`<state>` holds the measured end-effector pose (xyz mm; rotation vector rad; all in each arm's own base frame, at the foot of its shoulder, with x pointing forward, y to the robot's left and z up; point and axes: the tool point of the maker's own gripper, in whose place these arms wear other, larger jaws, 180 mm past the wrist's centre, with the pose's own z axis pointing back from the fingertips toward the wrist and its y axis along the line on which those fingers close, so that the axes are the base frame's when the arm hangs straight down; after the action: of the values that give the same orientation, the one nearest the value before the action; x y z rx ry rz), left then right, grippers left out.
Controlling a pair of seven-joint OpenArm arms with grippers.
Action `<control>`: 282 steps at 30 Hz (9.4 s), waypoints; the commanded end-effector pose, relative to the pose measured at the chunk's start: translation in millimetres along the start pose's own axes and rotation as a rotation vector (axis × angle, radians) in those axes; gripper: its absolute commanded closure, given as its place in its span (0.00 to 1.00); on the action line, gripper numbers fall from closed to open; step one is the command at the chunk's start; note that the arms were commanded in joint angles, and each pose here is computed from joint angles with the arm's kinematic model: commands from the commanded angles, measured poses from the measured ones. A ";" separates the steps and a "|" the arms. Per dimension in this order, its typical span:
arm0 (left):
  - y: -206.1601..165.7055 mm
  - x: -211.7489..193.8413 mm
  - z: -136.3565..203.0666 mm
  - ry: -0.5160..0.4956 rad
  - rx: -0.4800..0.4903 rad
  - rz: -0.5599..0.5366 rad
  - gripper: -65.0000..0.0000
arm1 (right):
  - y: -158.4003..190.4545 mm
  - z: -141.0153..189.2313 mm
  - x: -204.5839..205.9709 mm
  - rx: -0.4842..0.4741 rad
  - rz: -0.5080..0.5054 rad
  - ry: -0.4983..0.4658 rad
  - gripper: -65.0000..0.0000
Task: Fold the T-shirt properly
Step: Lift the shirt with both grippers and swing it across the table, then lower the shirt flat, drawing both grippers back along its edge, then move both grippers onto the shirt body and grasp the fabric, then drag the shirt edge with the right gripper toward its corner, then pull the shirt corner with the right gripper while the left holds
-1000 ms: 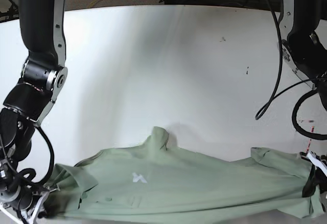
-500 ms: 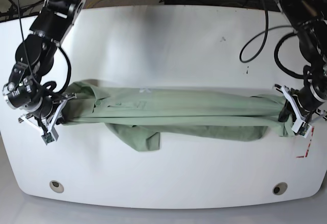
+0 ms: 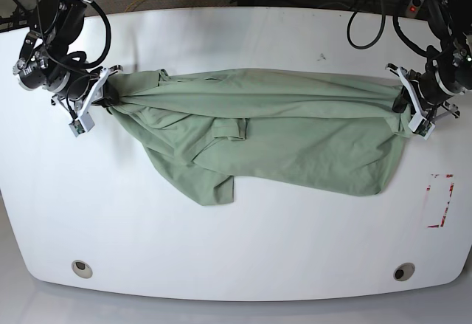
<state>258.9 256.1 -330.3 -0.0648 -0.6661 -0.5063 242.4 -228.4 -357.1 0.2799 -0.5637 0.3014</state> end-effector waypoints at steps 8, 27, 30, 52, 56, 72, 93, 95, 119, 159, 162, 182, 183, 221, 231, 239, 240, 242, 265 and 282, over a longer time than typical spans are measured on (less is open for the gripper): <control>21.1 -38.3 -4.0 0.137 -0.024 -0.003 0.47 | 27.5 18.2 -25.8 0.165 -0.037 -0.024 0.55; 7.1 28.2 13.2 -0.073 -0.015 -0.035 0.45 | 38.8 31.3 -18.9 0.262 -0.053 -0.082 0.46; -6.7 24.5 1.4 -0.047 -0.036 -0.047 0.45 | 31.4 22.3 -14.5 0.203 -0.040 -0.073 0.46; 5.8 -69.8 -22.0 0.241 0.019 -0.022 0.45 | 10.5 -6.1 -54.1 -0.036 -0.037 0.109 0.49; 16.7 -74.2 -18.7 0.260 0.048 -0.044 0.45 | 7.5 -3.7 -61.8 -0.048 -0.034 0.133 0.75; 49.5 -90.1 8.3 0.364 0.102 -0.151 0.45 | -43.8 19.1 -80.3 -0.122 -0.008 0.226 0.90; 2.9 49.2 8.5 -0.045 0.120 -0.183 0.45 | -25.9 29.1 11.6 -0.091 0.075 -0.013 0.30; 0.7 58.2 2.1 -0.065 0.133 -0.167 0.45 | -37.0 24.9 19.7 -0.120 0.062 -0.013 0.30; -24.6 59.0 -131.3 -0.109 0.169 0.111 0.45 | -70.8 -92.3 94.9 -0.022 -0.083 -0.178 0.32; 19.7 51.5 -90.3 -0.121 0.245 0.017 0.45 | -61.7 -53.4 162.3 -0.181 0.152 -0.181 0.36; 19.1 52.5 -90.6 -0.123 0.243 0.017 0.45 | -47.8 -39.9 138.6 -0.194 0.192 -0.144 0.36; 18.1 40.3 -101.1 -0.085 0.220 0.035 0.45 | -30.3 -12.8 -6.1 -0.136 0.010 -0.005 0.36; 18.1 38.8 -101.8 -0.082 0.219 0.038 0.45 | -30.3 -13.2 -7.0 -0.135 0.008 -0.005 0.36; 21.8 8.1 -112.2 -0.003 0.196 0.065 0.45 | -20.5 21.1 -37.7 -0.199 0.048 0.060 1.00; 21.9 6.3 -112.9 0.001 0.194 0.067 0.45 | -5.2 36.2 -59.4 -0.113 -0.039 0.020 1.00; 21.9 6.3 -112.9 0.001 0.194 0.067 0.45 | -12.8 51.6 -79.2 -0.134 -0.058 0.058 0.54; 21.9 6.3 -112.9 0.001 0.194 0.067 0.45 | -12.7 52.2 -78.5 -0.130 -0.057 0.056 0.50; 21.9 6.3 -112.9 0.001 0.194 0.067 0.45 | -13.1 53.7 -73.2 -0.122 -0.047 0.043 0.45; 21.3 7.1 -113.0 0.000 0.193 0.064 0.45 | -8.4 -27.0 -32.7 -0.077 -0.003 0.079 0.44; 21.2 8.0 -113.2 -0.001 0.192 0.063 0.45 | 3.5 -43.3 -53.8 -0.017 -0.047 0.119 0.69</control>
<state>344.2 235.9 -409.2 0.0494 -0.7606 -0.3647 221.7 -216.1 -422.9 0.2816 -0.4580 0.2532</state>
